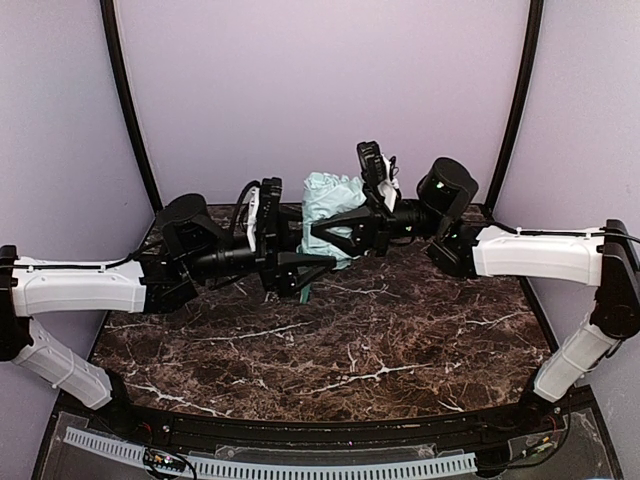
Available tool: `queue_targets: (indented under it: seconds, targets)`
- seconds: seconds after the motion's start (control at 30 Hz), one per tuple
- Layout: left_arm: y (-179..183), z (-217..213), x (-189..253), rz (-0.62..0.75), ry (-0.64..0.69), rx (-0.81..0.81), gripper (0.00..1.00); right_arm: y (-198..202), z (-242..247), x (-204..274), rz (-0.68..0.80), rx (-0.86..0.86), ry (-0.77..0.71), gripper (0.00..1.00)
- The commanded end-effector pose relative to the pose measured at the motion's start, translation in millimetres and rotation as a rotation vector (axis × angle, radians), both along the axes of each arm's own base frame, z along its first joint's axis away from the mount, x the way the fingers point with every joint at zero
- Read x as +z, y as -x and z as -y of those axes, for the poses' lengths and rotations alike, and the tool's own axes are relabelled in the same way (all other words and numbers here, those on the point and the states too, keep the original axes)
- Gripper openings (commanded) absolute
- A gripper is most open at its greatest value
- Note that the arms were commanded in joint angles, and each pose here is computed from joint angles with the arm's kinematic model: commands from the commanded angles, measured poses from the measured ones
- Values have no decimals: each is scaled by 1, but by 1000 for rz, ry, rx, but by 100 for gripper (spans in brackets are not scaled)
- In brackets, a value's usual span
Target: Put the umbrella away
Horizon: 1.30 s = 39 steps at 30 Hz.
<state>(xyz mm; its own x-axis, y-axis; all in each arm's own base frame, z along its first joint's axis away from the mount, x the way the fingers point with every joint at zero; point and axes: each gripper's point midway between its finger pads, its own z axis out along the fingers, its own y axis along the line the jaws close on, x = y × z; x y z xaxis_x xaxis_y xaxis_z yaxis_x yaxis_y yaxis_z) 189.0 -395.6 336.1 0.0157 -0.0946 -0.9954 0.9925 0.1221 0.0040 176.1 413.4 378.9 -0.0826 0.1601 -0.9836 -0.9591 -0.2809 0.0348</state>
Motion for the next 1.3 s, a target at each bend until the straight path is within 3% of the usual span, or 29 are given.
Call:
queue_targets:
  seconds: [0.0, 0.1, 0.27, 0.33, 0.37, 0.43, 0.47, 0.57, 0.63, 0.7, 0.77, 1.0, 1.27]
  targets:
    - [-9, 7, 3, -3, -30, 31, 77, 7, 6, 35, 85, -32, -94, 40]
    - [-9, 8, 6, -1, -24, 24, 56, 6, 5, 30, 80, -40, -82, 40]
    - [-7, 8, -5, -13, -55, 17, 41, 3, 6, 27, 77, -67, -73, 43]
    - [-8, 8, -8, -23, -63, 22, 36, -2, 5, 26, 69, -85, -59, 54]
    - [-10, 8, -9, -31, -67, 29, 33, -4, 5, 25, 64, -94, -53, 64]
    - [-14, 7, -11, -48, -76, 55, 28, -12, 8, 23, 47, -127, -41, 97]
    - [-18, 6, -15, -60, -87, 79, 26, -17, 10, 22, 36, -149, -35, 99]
    - [-42, 0, -32, -129, -147, 220, 20, -36, 24, 20, 5, -250, -13, 100]
    - [-71, -10, -49, -203, -224, 395, 19, -54, 36, 17, -18, -354, 17, 100]
    - [-102, -24, -64, -286, -292, 601, 19, -76, 52, 10, -36, -500, 63, 99]
    - [-116, -30, -80, -355, -340, 697, 17, -104, 75, -4, -80, -693, 138, 100]
    - [-129, -4, -121, -537, -435, 798, 25, -144, 138, -43, -180, -1095, 357, 100]
    - [-145, 5, -177, -782, -593, 1023, 27, -141, 160, -61, -217, -1167, 408, 100]
